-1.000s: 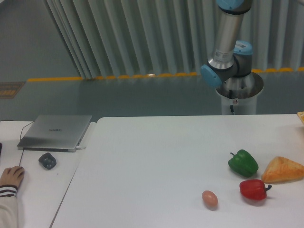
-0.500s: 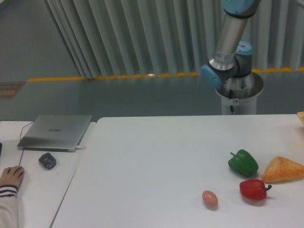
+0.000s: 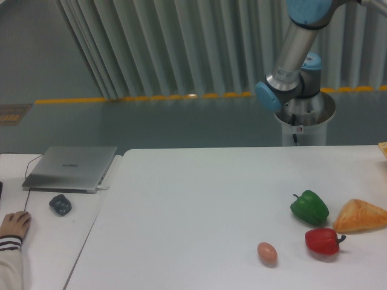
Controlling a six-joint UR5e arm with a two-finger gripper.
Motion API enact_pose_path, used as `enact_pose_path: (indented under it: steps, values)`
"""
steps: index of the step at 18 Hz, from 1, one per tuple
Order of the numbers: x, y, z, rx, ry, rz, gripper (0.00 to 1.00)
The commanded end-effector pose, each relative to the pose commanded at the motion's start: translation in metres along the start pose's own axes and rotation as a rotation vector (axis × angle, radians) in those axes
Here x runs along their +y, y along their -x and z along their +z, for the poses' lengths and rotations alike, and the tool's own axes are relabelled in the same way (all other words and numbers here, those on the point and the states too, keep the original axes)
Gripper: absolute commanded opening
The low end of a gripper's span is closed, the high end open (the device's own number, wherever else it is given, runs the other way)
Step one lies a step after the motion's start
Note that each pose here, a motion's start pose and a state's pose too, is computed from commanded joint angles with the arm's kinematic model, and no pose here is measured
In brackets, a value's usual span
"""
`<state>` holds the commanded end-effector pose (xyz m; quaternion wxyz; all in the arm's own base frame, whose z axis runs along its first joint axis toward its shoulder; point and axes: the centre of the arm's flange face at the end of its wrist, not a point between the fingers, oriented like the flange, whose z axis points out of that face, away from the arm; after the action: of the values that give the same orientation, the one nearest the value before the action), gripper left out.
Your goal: Place the yellow pepper on the table
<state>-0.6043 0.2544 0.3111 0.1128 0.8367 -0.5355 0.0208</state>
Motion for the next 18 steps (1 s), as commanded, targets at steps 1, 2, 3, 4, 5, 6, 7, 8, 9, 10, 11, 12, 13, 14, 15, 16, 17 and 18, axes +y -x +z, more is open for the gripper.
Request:
enact_pose_path:
  steps: [1,2,3,4,5,6,7,8,9,10,11,12,13,14,15,16,17,18]
  values:
    - [0.0,0.0,0.001,-0.002,0.002,-0.001,1.0]
    - [0.001,0.001,0.0,-0.003,0.004,-0.001,1.0]
    - [0.001,0.001,0.001,-0.003,0.004,-0.001,1.0]
    - [0.001,0.002,0.003,-0.002,0.002,-0.001,1.0]
    - [0.001,0.002,0.005,-0.002,0.002,-0.001,1.0]
    - [0.001,0.003,0.008,-0.001,0.001,-0.002,1.0]
    - [0.001,0.004,0.012,0.001,-0.001,-0.001,1.0]
    - [0.002,0.005,0.015,0.002,-0.003,-0.002,1.0]
    - [0.002,0.006,0.019,0.005,-0.006,-0.001,1.0]
    - [0.003,0.006,0.021,0.007,-0.007,-0.002,1.0]
    - [0.004,0.005,0.022,0.007,-0.006,-0.004,1.0]
    - [0.004,0.006,0.025,0.011,-0.009,-0.003,1.0]
    - [0.005,0.007,0.027,0.016,-0.008,-0.004,1.0]
    - [0.005,0.007,0.028,0.02,-0.006,-0.005,1.0]
    - [0.006,0.007,0.031,0.023,-0.009,-0.004,1.0]
    - [0.007,0.006,0.033,0.024,-0.011,-0.007,1.0]
    - [0.01,0.003,0.035,0.027,-0.014,-0.014,0.96]
    - [0.01,0.003,0.035,0.026,-0.015,-0.011,0.77]
